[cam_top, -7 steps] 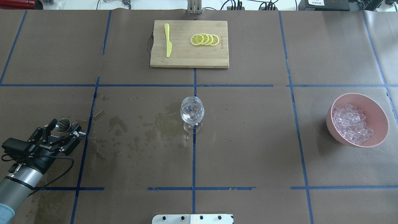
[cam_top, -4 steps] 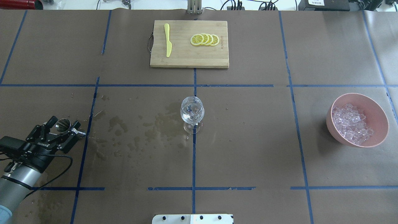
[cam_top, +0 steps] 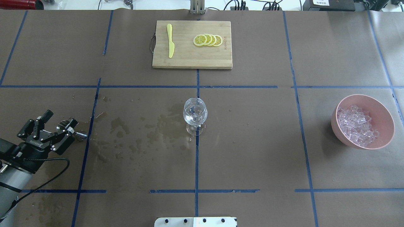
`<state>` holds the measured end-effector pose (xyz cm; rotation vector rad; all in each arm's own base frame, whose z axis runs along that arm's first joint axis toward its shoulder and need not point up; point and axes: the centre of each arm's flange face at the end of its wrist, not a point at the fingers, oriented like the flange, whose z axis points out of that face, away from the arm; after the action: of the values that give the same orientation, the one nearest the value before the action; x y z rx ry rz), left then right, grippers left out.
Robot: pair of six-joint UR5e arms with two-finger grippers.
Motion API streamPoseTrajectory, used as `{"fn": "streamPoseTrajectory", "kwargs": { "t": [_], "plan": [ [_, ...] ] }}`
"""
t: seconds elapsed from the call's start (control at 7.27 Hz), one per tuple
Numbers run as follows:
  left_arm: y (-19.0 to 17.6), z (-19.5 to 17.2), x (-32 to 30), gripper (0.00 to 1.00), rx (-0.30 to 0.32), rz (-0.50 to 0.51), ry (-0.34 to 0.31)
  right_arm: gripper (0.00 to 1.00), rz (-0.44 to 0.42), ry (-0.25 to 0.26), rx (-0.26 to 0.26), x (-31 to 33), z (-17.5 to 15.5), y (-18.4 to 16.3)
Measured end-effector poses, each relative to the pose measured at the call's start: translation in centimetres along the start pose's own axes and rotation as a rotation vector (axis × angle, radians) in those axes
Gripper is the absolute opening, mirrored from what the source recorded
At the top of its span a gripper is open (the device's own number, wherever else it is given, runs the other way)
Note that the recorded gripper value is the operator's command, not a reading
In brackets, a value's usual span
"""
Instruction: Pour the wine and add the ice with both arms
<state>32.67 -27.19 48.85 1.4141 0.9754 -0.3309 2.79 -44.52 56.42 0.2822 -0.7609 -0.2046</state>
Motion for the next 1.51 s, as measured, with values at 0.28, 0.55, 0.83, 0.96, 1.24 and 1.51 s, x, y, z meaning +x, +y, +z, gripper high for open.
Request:
{"fn": "streamPoseTrajectory", "kwargs": {
  "t": [0.28, 0.55, 0.83, 0.96, 1.24, 1.51],
  "plan": [
    [-2.2, 1.9, -1.8, 1.0, 0.012, 0.073, 0.021, 1.0, -0.001, 0.0, 0.0, 0.0, 0.0, 0.0],
    [-4.6, 5.0, -4.3, 1.0, -0.027, 0.187, 0.029, 1.0, -0.001, 0.0, 0.0, 0.0, 0.0, 0.0],
    [-8.8, 9.7, -7.9, 1.0, -0.15, 0.342, 0.051, 1.0, -0.002, 0.0, 0.0, 0.0, 0.0, 0.0],
    [-11.8, 12.3, -10.3, 1.0, -0.249, 0.41, 0.067, 1.0, -0.001, 0.0, 0.0, 0.0, 0.0, 0.0],
    [-18.6, 16.3, -15.7, 1.0, -0.481, 0.504, 0.082, 1.0, -0.001, 0.0, -0.001, 0.0, 0.0, 0.1],
    [-25.2, 17.7, -21.5, 1.0, -0.692, 0.529, 0.041, 1.0, -0.002, 0.0, -0.001, 0.0, 0.0, 0.1]
  ]
}}
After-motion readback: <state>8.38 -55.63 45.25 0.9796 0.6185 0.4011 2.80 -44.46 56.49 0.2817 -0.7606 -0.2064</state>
